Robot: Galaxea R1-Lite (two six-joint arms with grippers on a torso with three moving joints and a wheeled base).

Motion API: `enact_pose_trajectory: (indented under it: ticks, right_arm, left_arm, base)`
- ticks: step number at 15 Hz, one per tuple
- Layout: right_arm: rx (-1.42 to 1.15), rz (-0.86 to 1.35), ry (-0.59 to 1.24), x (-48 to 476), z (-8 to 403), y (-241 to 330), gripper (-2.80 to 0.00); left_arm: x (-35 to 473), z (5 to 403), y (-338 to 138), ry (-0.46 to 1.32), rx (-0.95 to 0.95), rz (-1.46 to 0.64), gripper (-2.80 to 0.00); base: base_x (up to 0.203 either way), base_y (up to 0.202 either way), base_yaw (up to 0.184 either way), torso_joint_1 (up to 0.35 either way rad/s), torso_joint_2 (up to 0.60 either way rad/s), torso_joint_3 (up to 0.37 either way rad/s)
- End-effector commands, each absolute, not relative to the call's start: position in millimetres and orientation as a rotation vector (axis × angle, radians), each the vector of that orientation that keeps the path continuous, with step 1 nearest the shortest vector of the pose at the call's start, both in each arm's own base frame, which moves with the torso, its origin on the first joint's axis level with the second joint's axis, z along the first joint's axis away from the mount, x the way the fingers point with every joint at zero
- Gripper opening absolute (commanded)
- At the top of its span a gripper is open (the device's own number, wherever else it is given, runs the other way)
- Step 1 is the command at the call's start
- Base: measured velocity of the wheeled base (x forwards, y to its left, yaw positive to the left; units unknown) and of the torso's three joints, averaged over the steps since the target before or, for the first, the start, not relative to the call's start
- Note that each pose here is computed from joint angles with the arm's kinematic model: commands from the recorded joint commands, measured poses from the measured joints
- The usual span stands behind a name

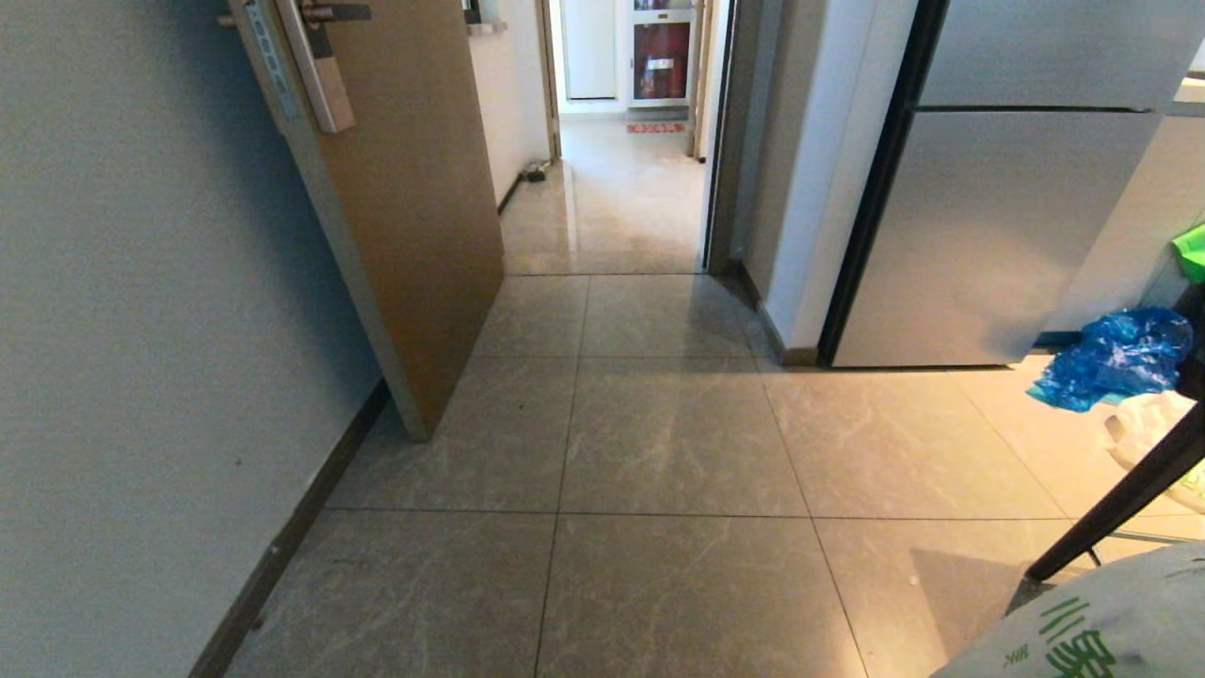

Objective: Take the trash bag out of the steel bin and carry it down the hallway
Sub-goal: Put the trash bag at the door

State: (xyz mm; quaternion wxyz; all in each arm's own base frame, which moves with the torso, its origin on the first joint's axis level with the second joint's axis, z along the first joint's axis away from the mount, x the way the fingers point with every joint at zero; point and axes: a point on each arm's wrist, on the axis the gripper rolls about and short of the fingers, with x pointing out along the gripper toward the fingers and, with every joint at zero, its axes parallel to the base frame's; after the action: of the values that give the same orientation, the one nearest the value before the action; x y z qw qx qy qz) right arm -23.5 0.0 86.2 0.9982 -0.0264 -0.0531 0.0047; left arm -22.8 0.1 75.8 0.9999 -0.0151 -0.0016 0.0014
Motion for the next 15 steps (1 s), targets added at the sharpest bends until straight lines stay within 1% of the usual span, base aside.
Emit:
enact_pose_trajectory:
  ticks: [1,15]
  right_arm:
    - [-0.054,0.011,-0.066,-20.1,75.2,0.1,-2.8]
    - [-0.054,0.01,-0.066,-20.1,75.2,0.1,-2.8]
  left_arm:
    - [-22.8,75.7,0.1,-0.003,-0.031,0.003,-2.8]
    - [-22.7,75.5,0.1,-0.002,-0.031,0.003,-2.8]
  base:
    - [0.192,0.0,0.005,0.002,0.0,0.003]
    - [0.192,0.0,0.001,0.002,0.0,0.001]
